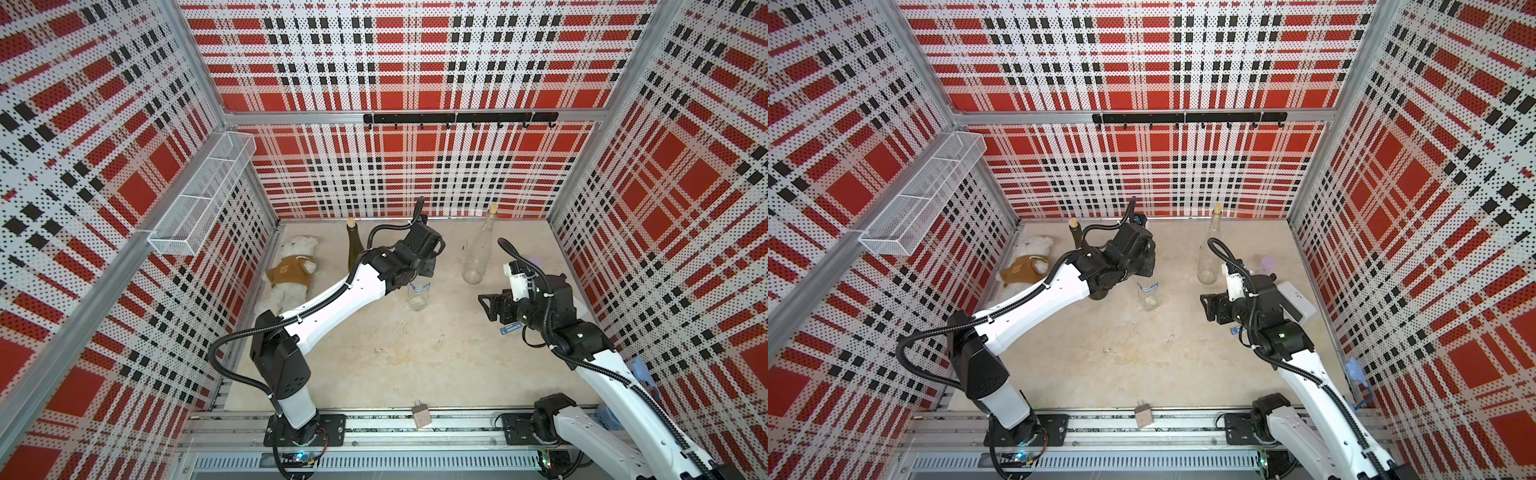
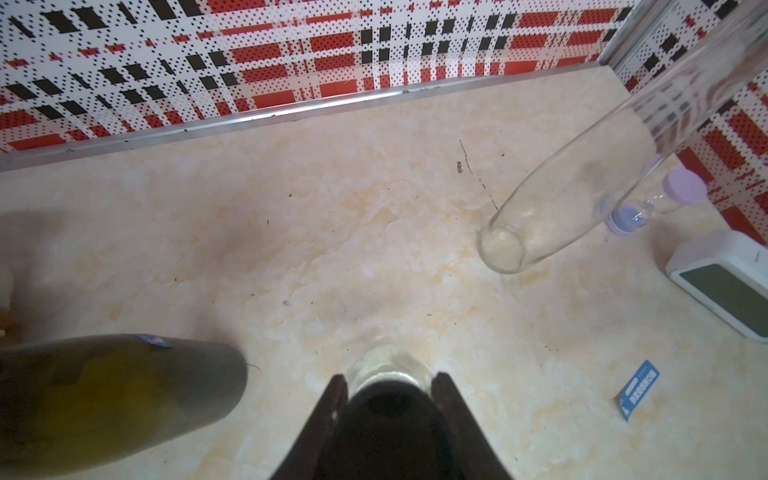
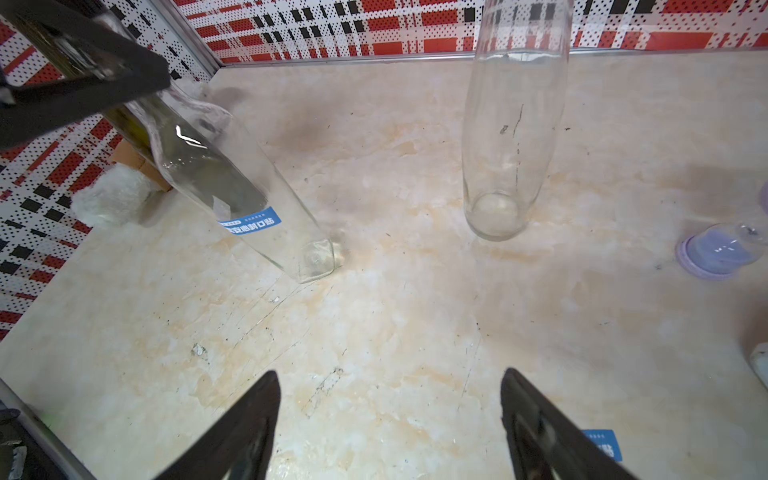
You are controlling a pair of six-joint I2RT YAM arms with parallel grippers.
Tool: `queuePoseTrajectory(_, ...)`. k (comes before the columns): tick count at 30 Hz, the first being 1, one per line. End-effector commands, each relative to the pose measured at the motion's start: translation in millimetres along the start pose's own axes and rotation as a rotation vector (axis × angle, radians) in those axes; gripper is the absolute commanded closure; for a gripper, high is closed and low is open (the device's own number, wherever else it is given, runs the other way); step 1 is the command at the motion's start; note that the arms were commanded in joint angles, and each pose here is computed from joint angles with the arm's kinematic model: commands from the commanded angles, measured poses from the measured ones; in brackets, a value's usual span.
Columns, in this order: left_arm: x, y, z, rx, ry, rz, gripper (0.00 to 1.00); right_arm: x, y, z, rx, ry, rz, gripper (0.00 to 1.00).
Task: Remove the label from the bottle
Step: Move the bottle to the center of the board.
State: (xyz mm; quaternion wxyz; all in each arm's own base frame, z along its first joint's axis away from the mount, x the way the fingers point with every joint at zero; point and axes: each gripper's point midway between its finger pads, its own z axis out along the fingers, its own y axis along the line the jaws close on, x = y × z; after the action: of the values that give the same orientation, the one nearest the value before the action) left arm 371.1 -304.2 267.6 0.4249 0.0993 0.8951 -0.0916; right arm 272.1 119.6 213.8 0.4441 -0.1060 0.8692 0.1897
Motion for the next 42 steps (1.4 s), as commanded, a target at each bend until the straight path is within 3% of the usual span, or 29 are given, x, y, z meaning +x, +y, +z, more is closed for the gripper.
queuePoseTrajectory(1, -15, 3, -24, -0.015, -0.074, -0.096, 0.71, -14, 6, -8, -0.022, -0.082, -0.006, 0.14)
queuePoseTrajectory(20, 24, -11, -32, -0.086, -0.053, -0.090, 0.68, -12, 4, -13, -0.013, -0.093, -0.022, 0.14)
queuePoseTrajectory(25, 34, -13, -30, -0.094, -0.044, -0.082, 0.59, -12, 4, -14, -0.009, -0.093, -0.023, 0.14)
queuePoseTrajectory(31, 33, -18, -36, -0.063, -0.040, -0.061, 0.38, -14, 5, -15, -0.008, -0.093, -0.030, 0.14)
queuePoseTrajectory(42, 37, -31, -58, 0.100, 0.015, 0.041, 0.13, -15, 3, -16, 0.001, -0.096, -0.029, 0.14)
